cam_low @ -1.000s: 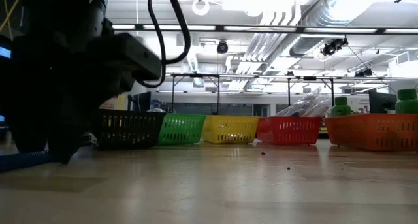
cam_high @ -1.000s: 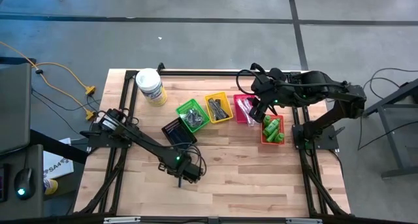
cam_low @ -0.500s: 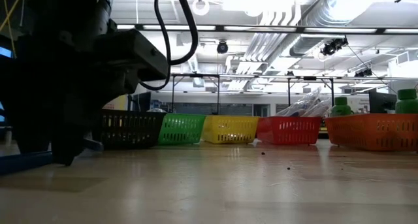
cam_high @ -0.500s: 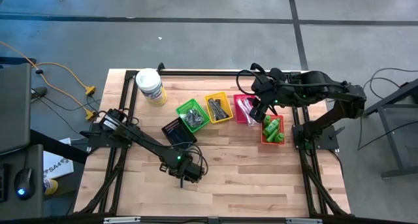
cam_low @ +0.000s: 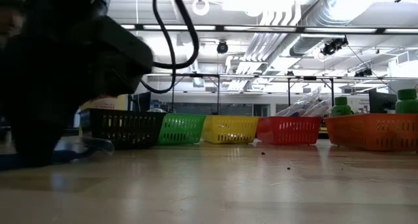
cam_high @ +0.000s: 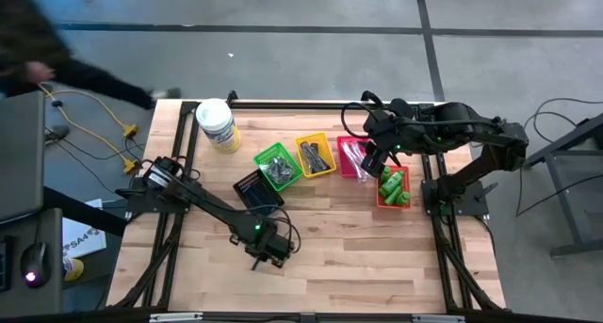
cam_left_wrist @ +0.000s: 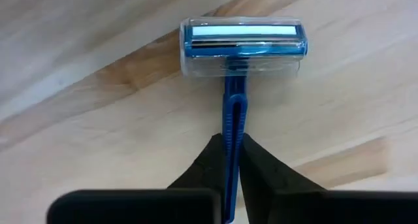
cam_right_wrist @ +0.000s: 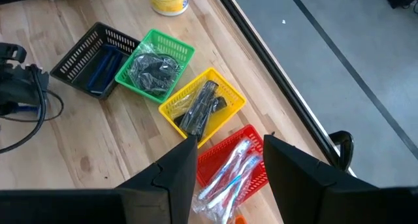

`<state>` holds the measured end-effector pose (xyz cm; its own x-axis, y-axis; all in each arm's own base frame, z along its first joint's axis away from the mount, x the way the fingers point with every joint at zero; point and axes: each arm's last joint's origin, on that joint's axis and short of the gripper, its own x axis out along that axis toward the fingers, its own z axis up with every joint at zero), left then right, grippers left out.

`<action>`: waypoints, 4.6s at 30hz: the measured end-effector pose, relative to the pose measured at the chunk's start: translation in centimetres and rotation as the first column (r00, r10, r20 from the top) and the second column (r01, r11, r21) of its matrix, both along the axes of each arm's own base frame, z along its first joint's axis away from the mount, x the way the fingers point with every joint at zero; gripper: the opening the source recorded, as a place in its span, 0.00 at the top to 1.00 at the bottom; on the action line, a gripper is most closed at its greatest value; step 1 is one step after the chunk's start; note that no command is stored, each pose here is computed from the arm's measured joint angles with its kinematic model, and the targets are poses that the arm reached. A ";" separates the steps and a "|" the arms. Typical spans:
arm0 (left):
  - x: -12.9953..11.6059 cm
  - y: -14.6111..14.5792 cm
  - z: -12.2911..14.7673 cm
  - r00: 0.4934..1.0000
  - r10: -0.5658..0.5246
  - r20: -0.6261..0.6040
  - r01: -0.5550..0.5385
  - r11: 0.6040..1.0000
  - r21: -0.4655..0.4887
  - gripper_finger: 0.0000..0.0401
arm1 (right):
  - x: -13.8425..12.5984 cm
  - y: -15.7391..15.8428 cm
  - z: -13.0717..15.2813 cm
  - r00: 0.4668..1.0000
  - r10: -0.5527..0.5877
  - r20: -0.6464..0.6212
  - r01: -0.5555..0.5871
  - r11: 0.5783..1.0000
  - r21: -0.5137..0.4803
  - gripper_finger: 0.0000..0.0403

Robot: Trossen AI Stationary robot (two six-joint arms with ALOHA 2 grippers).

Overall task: Pick & Place Travel size toiletries
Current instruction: Put the blue razor into the black bin, then return to Home Position

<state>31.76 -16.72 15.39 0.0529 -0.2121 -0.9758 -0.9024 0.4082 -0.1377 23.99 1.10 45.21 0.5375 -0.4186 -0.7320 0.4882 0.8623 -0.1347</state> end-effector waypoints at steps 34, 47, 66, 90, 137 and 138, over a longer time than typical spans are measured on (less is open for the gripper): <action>-2.9 15.8 10.4 0.494 -0.869 0.020 0.812 0.470 0.345 0.95 | 0.1 0.0 0.1 1.000 0.013 -0.001 -0.013 1.000 -0.020 0.59; -2.2 16.3 8.5 0.197 -0.976 -0.088 0.948 0.167 0.272 0.82 | 0.1 0.0 0.1 1.000 -0.013 0.016 0.013 1.000 0.000 0.59; -5.3 16.5 13.8 0.483 -0.876 0.001 0.759 0.419 0.499 0.70 | -0.3 0.7 -0.3 0.989 -0.131 0.072 0.130 0.991 0.016 0.59; -23.5 17.6 15.7 0.632 -0.608 0.480 -0.020 0.606 0.795 0.70 | -2.4 4.5 -13.0 0.662 -0.238 0.710 -0.080 0.920 0.383 0.59; -23.4 18.3 6.7 0.666 -0.339 0.665 -0.412 0.575 0.706 0.70 | -9.2 -4.1 -28.6 0.426 -0.237 0.873 -0.268 0.889 0.372 0.78; -23.4 18.3 6.7 0.664 -0.339 0.666 -0.414 0.576 0.705 0.70 | -9.2 -4.1 -28.6 0.425 -0.241 0.872 -0.268 0.887 0.376 0.78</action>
<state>8.39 1.57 22.11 0.7306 0.5860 -0.3506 -0.6825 0.6435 -0.3467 14.80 -3.01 16.59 0.9736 -0.2129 0.0825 0.0932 0.7002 0.7078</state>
